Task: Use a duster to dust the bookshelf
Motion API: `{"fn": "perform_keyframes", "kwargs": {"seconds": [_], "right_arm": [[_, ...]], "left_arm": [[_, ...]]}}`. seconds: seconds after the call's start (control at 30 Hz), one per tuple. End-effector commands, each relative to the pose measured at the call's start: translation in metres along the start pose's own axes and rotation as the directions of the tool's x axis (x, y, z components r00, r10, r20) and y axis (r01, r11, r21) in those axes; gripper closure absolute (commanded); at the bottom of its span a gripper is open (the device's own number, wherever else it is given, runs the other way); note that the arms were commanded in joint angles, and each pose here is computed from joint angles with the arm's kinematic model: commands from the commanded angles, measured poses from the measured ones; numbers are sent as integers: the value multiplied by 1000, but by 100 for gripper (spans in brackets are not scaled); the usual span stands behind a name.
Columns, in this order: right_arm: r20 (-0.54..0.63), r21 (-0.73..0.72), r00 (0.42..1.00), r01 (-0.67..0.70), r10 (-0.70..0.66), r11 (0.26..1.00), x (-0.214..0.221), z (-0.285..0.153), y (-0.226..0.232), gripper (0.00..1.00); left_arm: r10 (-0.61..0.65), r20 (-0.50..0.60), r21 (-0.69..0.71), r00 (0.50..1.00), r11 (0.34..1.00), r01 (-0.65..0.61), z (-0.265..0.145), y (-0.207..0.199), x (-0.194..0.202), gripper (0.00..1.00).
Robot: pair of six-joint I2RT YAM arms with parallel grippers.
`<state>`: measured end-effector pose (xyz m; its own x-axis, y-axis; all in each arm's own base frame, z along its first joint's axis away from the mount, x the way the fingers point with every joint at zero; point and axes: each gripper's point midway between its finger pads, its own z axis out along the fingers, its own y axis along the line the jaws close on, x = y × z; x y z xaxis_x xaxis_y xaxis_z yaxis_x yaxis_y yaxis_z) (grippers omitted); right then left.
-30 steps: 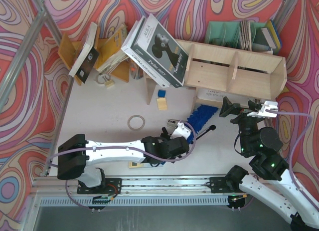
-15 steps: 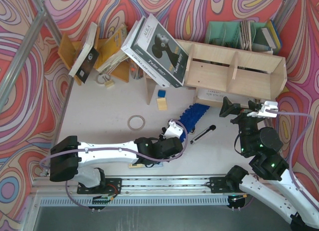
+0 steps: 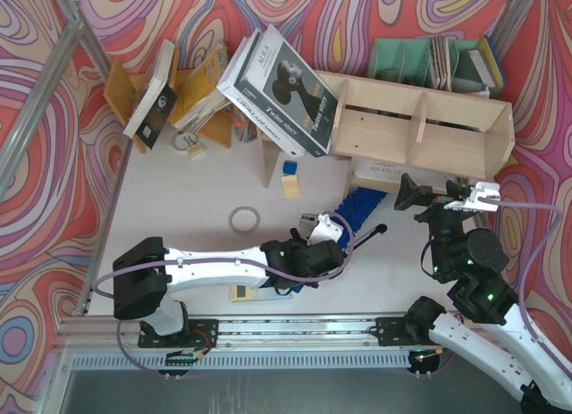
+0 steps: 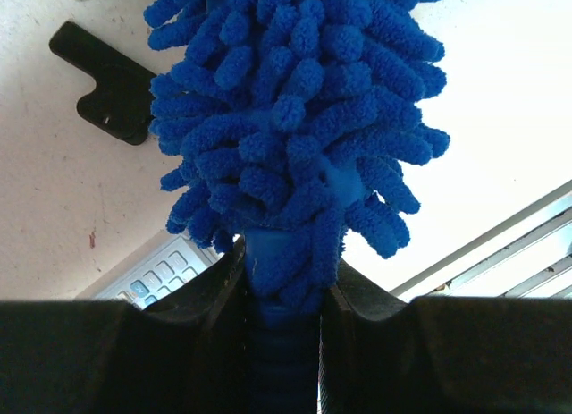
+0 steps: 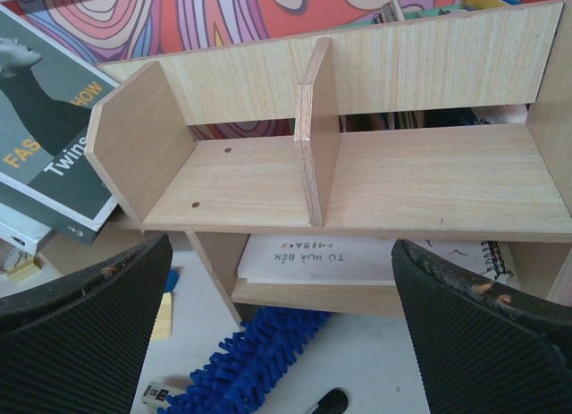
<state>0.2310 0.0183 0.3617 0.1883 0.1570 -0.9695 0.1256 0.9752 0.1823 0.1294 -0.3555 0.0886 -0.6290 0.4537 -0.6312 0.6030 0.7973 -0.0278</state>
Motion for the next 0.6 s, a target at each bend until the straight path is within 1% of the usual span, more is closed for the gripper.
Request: {"fn": "perform_keyframes", "kwargs": {"seconds": [0.0,0.1,0.23,0.37,0.57], "right_arm": [[21,16,1000,-5,5,1000,-4,-1,-5,1],[22,15,1000,-7,6,1000,-5,-2,-5,1],[23,14,1000,-8,7,1000,-5,-2,-5,1],[21,13,1000,-8,8,1000,-4,-2,-4,1],[20,12,1000,-7,7,1000,-4,-1,-4,1]], "left_arm": [[-71,-22,-38,997,997,70,8,9,3,100],[-78,-57,-47,995,996,75,12,12,17,100],[-84,-56,-58,995,995,81,12,15,19,100],[-81,15,-85,997,993,82,0,24,1,100],[-116,140,-119,983,984,133,-23,41,-28,100]]}}
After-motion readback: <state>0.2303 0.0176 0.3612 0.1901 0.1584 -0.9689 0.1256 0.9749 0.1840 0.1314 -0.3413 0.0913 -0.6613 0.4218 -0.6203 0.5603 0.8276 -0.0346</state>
